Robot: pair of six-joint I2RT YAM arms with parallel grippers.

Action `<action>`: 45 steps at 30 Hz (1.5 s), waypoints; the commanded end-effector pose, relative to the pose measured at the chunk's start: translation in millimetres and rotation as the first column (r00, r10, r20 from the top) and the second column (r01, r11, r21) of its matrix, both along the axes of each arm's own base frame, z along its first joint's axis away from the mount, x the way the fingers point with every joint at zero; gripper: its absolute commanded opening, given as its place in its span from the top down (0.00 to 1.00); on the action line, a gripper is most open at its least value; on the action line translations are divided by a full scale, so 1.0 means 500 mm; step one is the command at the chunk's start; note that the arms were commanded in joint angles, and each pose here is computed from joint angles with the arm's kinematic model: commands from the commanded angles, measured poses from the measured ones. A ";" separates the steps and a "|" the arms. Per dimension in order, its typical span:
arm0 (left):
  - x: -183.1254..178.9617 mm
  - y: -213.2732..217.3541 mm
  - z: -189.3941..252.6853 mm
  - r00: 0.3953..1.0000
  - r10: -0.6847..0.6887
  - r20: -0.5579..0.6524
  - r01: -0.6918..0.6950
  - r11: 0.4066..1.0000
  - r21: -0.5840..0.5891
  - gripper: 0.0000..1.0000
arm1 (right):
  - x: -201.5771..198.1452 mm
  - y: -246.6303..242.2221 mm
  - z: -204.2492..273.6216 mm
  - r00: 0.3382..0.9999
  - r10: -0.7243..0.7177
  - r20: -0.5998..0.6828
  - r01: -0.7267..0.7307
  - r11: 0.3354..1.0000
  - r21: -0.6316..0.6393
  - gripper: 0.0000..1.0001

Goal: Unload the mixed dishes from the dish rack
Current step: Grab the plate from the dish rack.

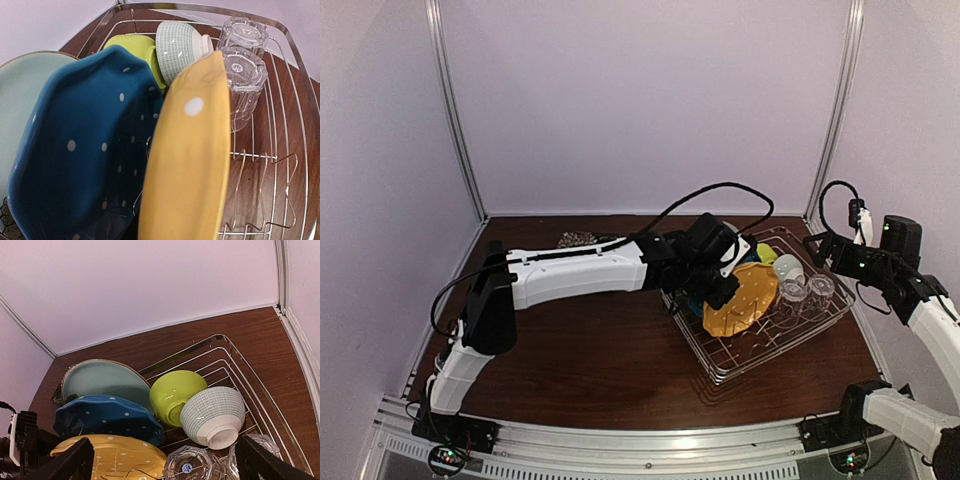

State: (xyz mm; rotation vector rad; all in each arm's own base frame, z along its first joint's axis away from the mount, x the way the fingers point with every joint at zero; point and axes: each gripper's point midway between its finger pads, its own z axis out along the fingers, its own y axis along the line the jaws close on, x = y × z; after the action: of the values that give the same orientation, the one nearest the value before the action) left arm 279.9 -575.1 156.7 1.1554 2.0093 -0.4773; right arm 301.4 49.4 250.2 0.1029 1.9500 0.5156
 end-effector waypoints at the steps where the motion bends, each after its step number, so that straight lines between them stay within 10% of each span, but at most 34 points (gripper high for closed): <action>1: -0.007 -0.011 0.134 0.998 0.003 0.058 0.004 0.992 -0.128 1.00 | -0.003 -0.006 -0.002 1.000 -0.014 0.002 0.014 1.000 -0.013 0.00; 45: -0.053 0.034 0.405 0.991 -0.011 0.133 0.059 0.931 -0.361 1.00 | -0.003 -0.006 0.007 1.000 -0.017 0.012 0.017 1.000 -0.003 0.00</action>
State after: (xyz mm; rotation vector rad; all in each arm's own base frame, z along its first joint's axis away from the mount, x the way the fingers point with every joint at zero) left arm 273.0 -547.5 230.9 1.1067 1.9659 -0.4724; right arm 301.2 49.4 250.7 0.1032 1.9486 0.5160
